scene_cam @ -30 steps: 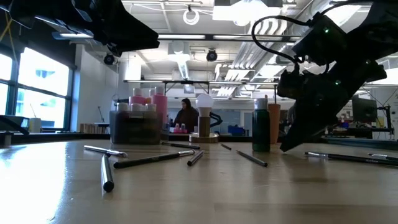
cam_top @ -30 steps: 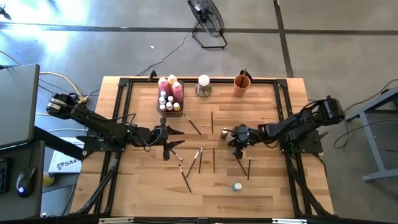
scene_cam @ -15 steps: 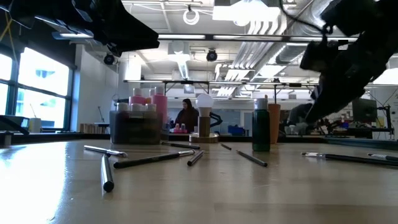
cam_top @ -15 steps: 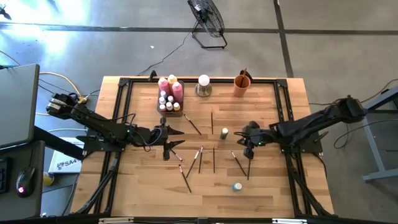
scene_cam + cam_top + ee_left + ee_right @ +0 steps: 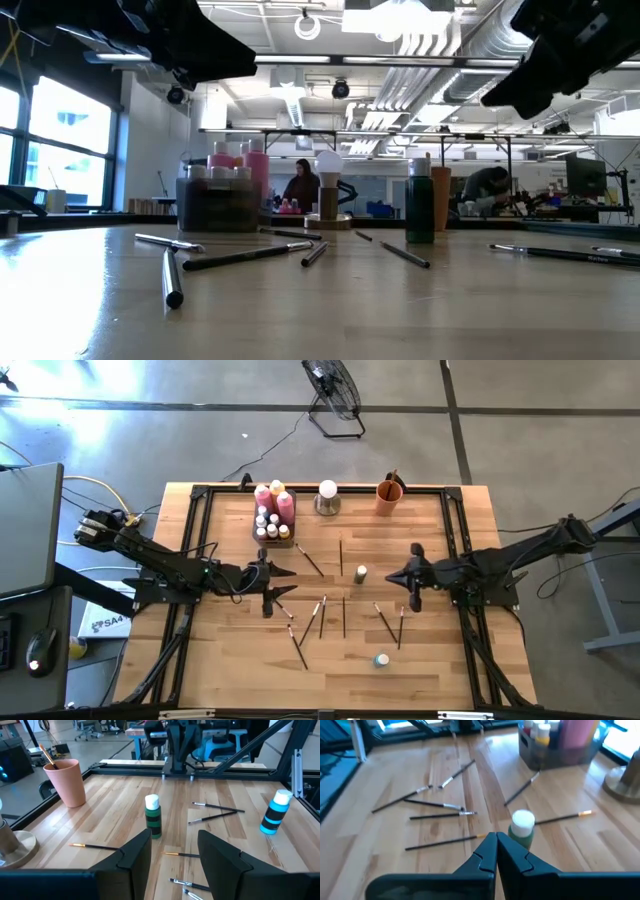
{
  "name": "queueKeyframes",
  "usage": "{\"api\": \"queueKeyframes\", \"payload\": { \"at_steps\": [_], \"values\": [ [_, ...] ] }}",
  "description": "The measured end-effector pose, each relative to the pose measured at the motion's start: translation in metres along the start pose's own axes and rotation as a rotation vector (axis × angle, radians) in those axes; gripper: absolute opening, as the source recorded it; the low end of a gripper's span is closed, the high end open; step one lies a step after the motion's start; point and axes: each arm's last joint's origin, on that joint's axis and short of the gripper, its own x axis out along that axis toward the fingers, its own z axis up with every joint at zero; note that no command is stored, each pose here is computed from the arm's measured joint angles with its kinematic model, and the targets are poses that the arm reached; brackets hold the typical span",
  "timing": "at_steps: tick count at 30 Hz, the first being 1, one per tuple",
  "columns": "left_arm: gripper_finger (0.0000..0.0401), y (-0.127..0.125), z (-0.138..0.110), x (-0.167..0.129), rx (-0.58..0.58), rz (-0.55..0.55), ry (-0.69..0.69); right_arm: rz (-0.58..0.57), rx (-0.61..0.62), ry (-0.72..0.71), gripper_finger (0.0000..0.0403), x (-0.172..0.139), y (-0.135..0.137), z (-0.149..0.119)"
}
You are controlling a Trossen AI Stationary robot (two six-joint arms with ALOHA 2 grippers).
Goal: Pick & Place Paint Supplies
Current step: Put the small green paint bottle into the gray bin
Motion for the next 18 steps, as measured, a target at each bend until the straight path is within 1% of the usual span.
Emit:
{"api": "queueKeyframes", "payload": {
  "at_steps": [6,15,18],
  "values": [
    [0.0159,0.000,0.001,0.000,-0.003,0.000,-0.005,0.039,-0.031,-0.065,0.0002,-0.014,0.000,0.005],
    [0.0159,-0.001,0.009,0.000,-0.036,-0.008,-0.088,0.104,-0.063,-0.120,0.0002,-0.030,0.002,0.008],
    [0.0159,-0.003,0.007,0.005,-0.042,-0.010,-0.100,0.130,-0.090,-0.150,0.0002,-0.036,0.003,0.009]
  ]
}}
